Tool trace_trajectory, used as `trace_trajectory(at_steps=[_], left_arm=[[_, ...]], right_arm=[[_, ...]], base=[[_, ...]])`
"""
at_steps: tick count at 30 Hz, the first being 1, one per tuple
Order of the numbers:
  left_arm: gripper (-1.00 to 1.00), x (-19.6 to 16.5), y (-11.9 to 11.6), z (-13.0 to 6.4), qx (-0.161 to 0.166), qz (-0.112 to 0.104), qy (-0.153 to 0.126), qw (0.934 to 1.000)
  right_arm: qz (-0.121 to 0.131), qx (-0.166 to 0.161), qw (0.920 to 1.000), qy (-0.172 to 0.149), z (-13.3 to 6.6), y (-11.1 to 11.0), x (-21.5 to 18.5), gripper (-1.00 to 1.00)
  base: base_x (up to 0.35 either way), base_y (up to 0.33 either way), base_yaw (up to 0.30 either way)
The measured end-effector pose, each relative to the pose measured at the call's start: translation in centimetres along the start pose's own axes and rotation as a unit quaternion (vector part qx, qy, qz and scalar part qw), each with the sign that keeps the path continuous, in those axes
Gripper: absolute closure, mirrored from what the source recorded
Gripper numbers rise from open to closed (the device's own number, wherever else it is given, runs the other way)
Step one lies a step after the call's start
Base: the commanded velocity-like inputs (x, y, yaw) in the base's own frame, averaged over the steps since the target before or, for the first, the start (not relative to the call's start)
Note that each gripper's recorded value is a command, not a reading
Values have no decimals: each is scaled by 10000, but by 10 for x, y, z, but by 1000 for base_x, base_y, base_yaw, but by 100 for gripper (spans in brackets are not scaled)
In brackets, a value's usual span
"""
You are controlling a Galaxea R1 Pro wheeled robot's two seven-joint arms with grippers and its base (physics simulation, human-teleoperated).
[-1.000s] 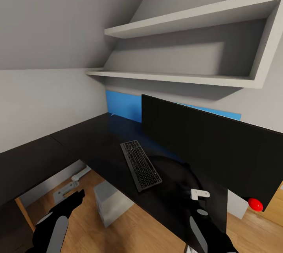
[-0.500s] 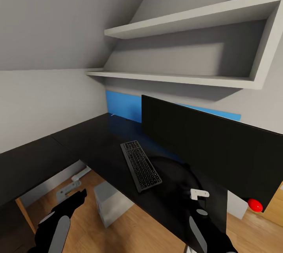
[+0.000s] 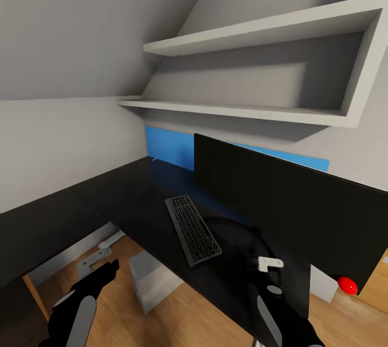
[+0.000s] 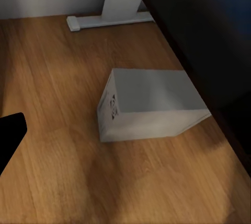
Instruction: In the bedroom, organize the workspace by keeping the computer under the desk, ensuring the monitor is on the desk, placing the keyboard on the desk next to the monitor, placing the mouse on the desk next to the keyboard, moving the folder from the swivel chair onto the desk next to the mouse, stacking the notebook on top of the folder with the pen on top of the notebook, and positioning the swivel chair next to the desk.
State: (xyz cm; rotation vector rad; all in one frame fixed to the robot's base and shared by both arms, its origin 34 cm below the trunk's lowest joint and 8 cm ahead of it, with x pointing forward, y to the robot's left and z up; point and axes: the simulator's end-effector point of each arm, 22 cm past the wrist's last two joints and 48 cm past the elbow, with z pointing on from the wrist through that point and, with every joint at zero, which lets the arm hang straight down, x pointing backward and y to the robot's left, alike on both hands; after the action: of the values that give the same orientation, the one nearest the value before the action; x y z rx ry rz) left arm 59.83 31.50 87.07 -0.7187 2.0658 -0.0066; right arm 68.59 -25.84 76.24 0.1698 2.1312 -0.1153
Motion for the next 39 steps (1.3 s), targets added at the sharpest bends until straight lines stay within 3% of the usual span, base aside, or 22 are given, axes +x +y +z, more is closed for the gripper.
trace_trajectory(at_steps=[9,18,28,32,39], left_arm=[[-100,1,-3,-1,37,17,3,10000],[-100,2,-6,-1,66,41,11,10000],[-100,4,-13,-2,128,103,25,9999],[-100,6,-18,-3,167,144,33,9998],[-100,7,-19,-2,172,163,44,9997]], right_arm=[[-128,-193,9997,-75,-4,25,-4,100],[-131,-213,9996,-105,-5,28,-5,100],[52,-268,9978,-601,-10,38,-32,100],[76,-242,9975,-664,-12,41,-38,100],[-96,-182,9974,-684,-14,49,-37,100]], base=[[0,0,106],[0,0,274],[0,0,279],[0,0,279],[0,0,279]])
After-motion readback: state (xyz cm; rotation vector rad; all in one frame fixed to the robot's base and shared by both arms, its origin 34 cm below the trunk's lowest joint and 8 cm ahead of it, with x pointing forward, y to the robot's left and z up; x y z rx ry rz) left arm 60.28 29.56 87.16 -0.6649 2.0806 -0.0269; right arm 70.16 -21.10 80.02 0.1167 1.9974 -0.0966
